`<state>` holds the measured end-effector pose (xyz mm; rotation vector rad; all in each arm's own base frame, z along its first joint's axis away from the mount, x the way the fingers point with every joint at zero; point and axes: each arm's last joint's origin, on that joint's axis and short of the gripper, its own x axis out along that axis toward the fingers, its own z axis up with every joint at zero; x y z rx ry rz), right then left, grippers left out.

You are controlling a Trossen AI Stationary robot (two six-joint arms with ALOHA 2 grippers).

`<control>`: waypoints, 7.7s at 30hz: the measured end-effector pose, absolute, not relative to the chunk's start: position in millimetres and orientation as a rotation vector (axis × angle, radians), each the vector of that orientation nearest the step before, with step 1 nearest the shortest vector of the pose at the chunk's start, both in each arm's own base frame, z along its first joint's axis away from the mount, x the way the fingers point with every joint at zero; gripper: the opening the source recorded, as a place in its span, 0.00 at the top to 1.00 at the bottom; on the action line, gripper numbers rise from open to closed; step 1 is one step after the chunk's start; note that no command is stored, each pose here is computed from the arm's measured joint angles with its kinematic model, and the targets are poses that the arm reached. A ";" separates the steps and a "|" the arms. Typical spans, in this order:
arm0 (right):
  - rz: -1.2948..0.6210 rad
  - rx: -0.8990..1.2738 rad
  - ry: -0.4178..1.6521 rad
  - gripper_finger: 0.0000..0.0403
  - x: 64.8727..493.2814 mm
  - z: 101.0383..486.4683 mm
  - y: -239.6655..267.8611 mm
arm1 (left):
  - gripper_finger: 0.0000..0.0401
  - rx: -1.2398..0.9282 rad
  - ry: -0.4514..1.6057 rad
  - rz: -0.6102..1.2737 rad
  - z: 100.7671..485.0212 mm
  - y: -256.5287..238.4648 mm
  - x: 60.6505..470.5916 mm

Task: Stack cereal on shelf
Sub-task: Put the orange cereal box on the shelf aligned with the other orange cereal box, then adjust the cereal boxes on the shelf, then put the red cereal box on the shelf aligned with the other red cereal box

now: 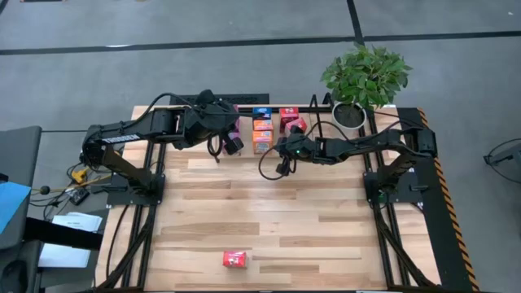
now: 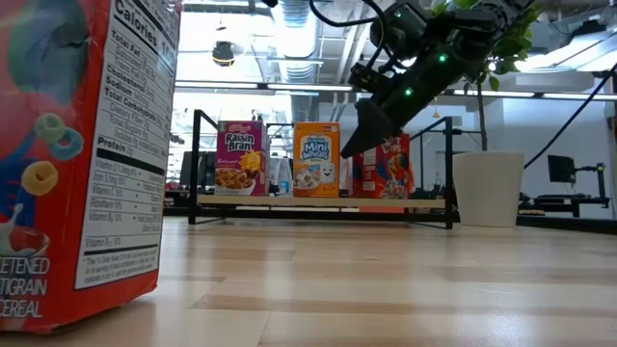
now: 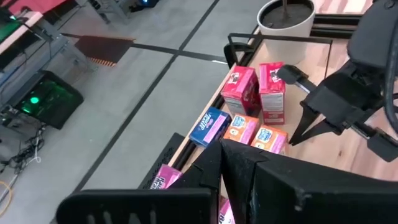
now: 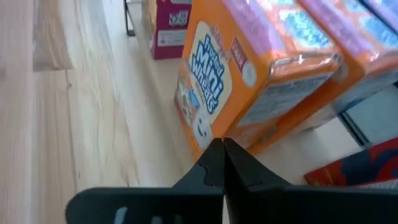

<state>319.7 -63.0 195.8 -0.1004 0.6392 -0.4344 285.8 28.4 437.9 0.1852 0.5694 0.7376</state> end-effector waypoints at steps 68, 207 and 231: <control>-0.408 -0.058 0.817 0.88 253.5 257.8 -56.3 | 1.00 0.184 0.628 0.678 436.3 27.6 277.2; -0.048 -0.207 0.877 0.84 279.4 374.0 -48.9 | 0.79 -0.128 0.889 0.095 420.9 -10.5 255.8; 0.167 0.005 0.924 0.43 290.1 354.3 83.7 | 0.33 -0.220 0.965 -0.092 245.2 -170.1 229.3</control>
